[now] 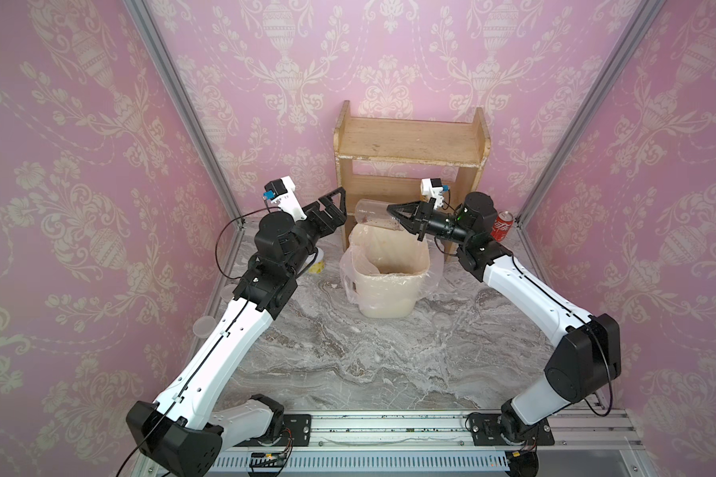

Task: Empty the moldy dried flower tea in the jars
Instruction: Pour the moldy dried flower tea into the trash bin.

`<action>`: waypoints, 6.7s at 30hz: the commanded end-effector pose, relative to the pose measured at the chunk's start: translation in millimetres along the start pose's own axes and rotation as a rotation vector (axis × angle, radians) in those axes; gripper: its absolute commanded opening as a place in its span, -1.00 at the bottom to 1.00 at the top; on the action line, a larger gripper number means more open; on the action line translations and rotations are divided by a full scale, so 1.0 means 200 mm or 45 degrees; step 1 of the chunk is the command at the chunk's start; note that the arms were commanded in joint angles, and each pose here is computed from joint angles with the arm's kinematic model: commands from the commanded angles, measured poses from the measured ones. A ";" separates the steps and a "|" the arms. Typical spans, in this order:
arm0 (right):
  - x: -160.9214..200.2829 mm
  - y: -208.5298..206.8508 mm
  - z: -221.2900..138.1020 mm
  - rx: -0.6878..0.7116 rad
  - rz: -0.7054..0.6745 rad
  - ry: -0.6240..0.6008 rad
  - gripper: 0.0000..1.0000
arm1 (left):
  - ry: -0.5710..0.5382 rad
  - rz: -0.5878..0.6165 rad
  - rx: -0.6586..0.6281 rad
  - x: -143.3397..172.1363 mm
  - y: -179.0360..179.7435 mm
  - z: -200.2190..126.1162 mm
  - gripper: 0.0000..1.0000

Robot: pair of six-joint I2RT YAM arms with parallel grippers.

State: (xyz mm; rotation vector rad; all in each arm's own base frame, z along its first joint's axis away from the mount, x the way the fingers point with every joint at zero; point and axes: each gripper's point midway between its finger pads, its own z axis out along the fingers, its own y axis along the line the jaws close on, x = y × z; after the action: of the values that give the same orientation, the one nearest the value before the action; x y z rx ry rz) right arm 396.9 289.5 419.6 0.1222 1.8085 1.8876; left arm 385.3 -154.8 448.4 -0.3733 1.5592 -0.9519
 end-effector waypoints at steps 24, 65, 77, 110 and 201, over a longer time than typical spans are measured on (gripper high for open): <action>0.07 0.13 0.16 -0.117 -0.055 0.032 -1.00 | 0.241 -0.861 0.170 0.35 0.13 0.30 0.86; 0.05 -0.06 -0.08 0.180 -0.148 -0.027 0.45 | 0.140 -0.564 0.145 0.29 0.15 0.27 -0.34; 0.17 -0.17 -0.43 0.671 -0.538 0.016 0.68 | 0.308 0.151 -0.024 0.39 0.10 0.27 -0.37; 0.34 -0.52 -0.87 1.093 -0.780 0.026 0.78 | 0.404 1.106 -0.069 0.74 -0.18 0.36 -0.37; 0.45 -0.33 -0.96 0.772 -1.232 -0.170 0.99 | 0.419 1.108 -0.067 0.69 -0.19 0.36 -0.50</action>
State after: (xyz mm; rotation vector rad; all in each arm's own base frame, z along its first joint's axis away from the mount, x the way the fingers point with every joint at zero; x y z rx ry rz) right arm 257.8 152.5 310.5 -0.3552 1.8049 0.6450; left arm 419.6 -295.5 375.1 0.3293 1.8337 -0.4376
